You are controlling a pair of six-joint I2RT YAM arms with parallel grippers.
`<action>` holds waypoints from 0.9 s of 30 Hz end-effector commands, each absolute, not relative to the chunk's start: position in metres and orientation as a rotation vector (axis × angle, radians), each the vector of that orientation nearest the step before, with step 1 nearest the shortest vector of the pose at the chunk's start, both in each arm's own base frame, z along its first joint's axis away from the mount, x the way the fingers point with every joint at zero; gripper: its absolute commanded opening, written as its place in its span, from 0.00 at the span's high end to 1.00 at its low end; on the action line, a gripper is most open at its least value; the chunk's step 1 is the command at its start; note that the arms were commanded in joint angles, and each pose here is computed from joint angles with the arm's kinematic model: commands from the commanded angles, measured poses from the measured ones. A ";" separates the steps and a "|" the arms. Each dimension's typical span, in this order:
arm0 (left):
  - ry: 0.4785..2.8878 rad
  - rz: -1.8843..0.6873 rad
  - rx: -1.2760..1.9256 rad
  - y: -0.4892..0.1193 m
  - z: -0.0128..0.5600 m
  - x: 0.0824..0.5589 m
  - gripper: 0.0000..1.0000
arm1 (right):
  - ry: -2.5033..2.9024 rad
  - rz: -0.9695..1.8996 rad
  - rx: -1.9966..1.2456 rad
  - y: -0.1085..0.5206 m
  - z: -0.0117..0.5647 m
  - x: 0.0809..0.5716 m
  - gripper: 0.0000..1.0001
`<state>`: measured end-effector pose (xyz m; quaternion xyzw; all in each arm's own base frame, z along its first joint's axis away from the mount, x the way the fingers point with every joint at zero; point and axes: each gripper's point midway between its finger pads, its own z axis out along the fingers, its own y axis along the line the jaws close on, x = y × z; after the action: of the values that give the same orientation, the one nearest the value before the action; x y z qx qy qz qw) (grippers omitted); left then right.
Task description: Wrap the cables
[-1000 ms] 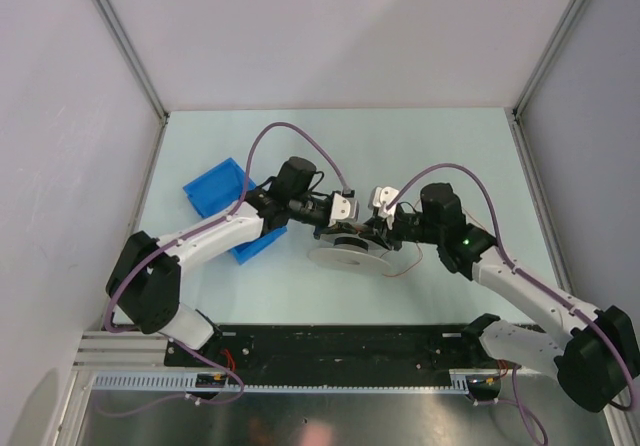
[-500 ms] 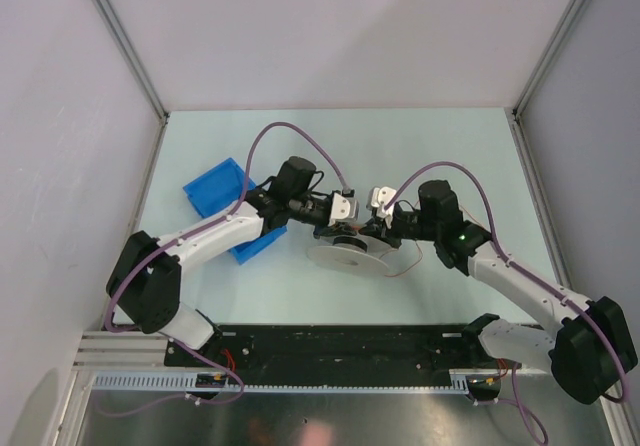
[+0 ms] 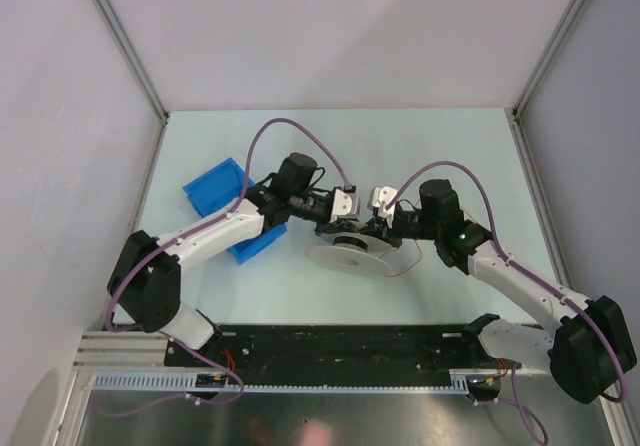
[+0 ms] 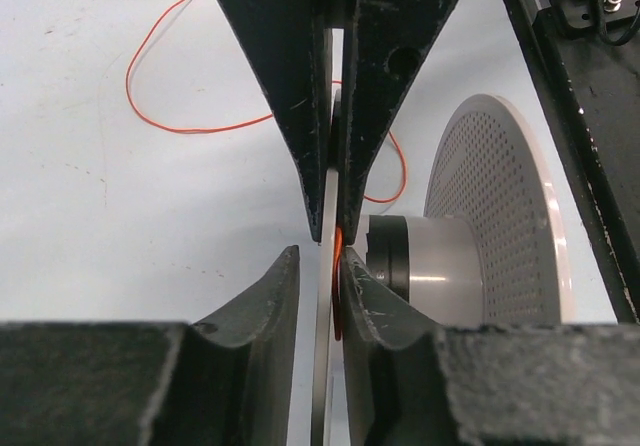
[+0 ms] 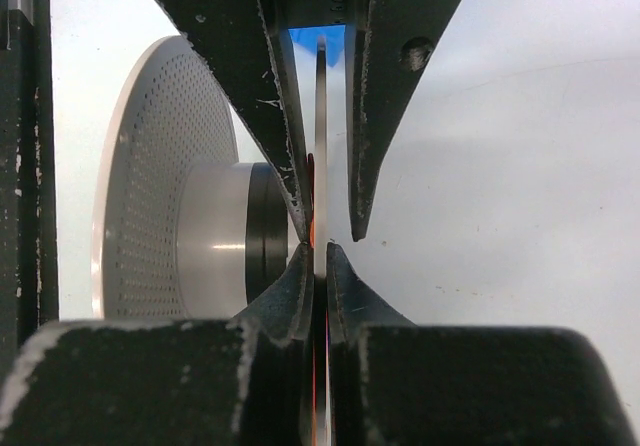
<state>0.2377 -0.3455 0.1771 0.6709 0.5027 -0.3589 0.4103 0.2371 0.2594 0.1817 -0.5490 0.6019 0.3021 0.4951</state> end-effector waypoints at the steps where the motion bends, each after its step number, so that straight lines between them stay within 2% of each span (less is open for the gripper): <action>1: 1.221 -0.868 1.661 -0.355 0.198 0.252 0.76 | 1.400 0.736 -1.339 0.265 0.198 0.240 1.00; 9: 1.251 -0.827 1.684 -0.356 0.182 0.253 0.77 | 1.402 0.732 -1.329 0.266 0.199 0.242 1.00; 16: 1.253 -0.828 1.684 -0.356 0.181 0.252 0.98 | 1.402 0.734 -1.331 0.266 0.198 0.241 1.00; 20: 1.259 -0.852 1.672 -0.353 0.183 0.250 1.00 | 1.393 0.728 -1.335 0.266 0.200 0.242 1.00; 21: 1.259 -0.862 1.664 -0.351 0.186 0.250 1.00 | 1.391 0.722 -1.333 0.264 0.201 0.242 0.96; 22: 1.263 -0.865 1.655 -0.348 0.188 0.250 1.00 | 1.394 0.712 -1.331 0.262 0.201 0.242 0.88; 25: 1.266 -0.860 1.630 -0.339 0.194 0.253 1.00 | 1.419 0.677 -1.319 0.248 0.203 0.243 0.54; 27: 1.272 -0.854 1.612 -0.332 0.197 0.255 1.00 | 1.458 0.657 -1.311 0.235 0.200 0.243 0.39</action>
<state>0.2412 -0.3425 0.1705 0.6587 0.5283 -0.3615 0.3954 0.2395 0.2513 0.1797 -0.5499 0.6071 0.2918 0.4939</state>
